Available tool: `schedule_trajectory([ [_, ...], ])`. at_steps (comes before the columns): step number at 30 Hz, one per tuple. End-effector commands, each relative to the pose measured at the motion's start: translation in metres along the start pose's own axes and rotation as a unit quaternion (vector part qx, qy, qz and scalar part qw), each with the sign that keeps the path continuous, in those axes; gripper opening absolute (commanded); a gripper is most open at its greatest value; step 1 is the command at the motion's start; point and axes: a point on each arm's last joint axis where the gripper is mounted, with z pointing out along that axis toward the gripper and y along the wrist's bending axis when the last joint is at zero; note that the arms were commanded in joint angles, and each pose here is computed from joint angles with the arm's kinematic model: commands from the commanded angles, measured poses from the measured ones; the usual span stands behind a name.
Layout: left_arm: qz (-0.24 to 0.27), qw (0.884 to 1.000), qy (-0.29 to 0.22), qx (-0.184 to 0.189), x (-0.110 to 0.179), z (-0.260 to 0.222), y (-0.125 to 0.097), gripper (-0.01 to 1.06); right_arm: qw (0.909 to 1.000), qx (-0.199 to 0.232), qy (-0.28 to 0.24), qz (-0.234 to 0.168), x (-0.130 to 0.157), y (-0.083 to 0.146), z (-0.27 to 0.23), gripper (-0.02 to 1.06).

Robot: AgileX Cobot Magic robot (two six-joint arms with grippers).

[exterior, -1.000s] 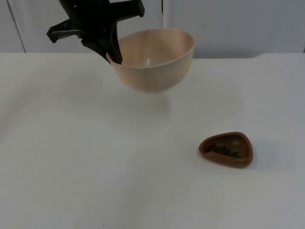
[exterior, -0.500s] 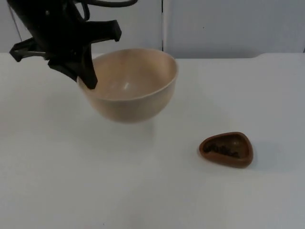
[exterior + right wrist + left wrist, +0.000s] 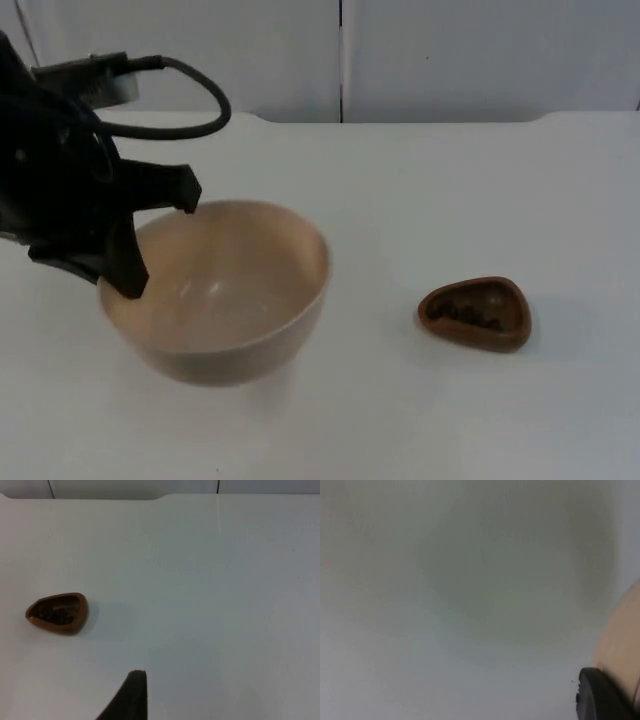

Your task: Pick up the bowl with the left hand and pour the coffee beans from the cup into the bowl with the right hand.

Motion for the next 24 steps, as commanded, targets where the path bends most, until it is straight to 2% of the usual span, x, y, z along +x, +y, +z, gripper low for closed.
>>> schedule_trajectory([
  [1, -0.006, 1.000, -0.018, -0.001, 0.003, 0.001, 0.001, 0.00, 0.9999, 0.005, -0.003, -0.008, 0.000, 0.000, 0.000, 1.05],
  [6, -0.026, 0.999, -0.024, 0.000, 0.005, 0.005, 0.002, 0.00, 0.9999, 0.005, -0.003, -0.008, 0.000, 0.000, 0.000, 1.05],
  [16, 0.019, 0.999, -0.031, 0.004, 0.014, 0.010, -0.034, 0.00, 0.9999, 0.005, -0.003, -0.008, 0.000, 0.000, 0.000, 1.05],
  [24, 0.024, 0.999, -0.032, 0.005, 0.015, 0.011, -0.038, 0.00, 0.9999, 0.005, -0.003, -0.008, 0.000, 0.000, 0.000, 1.05],
])
